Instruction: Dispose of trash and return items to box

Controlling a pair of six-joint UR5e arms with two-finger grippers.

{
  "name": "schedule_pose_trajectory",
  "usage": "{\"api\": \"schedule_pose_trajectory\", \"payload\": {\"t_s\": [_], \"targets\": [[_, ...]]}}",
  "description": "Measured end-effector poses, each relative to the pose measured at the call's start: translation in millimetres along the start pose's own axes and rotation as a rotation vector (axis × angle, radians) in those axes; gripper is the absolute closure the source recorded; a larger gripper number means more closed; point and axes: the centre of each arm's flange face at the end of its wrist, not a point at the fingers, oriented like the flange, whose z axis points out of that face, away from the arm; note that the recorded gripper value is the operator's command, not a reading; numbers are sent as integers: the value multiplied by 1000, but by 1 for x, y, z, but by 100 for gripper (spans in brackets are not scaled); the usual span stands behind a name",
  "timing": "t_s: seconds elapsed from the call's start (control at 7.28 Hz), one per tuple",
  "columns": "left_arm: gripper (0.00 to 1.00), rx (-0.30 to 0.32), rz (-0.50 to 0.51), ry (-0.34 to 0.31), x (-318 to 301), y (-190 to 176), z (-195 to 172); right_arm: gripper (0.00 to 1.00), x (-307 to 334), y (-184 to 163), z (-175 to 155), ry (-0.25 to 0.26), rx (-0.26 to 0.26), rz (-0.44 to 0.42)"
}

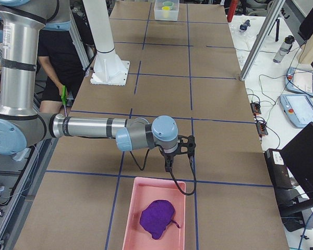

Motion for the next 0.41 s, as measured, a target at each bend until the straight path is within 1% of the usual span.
{"api": "schedule_pose_trajectory", "payload": {"t_s": [0.41], "targets": [[0,1,1,-1,0,-1,0,0,0,0,0,0,0,1]]}}
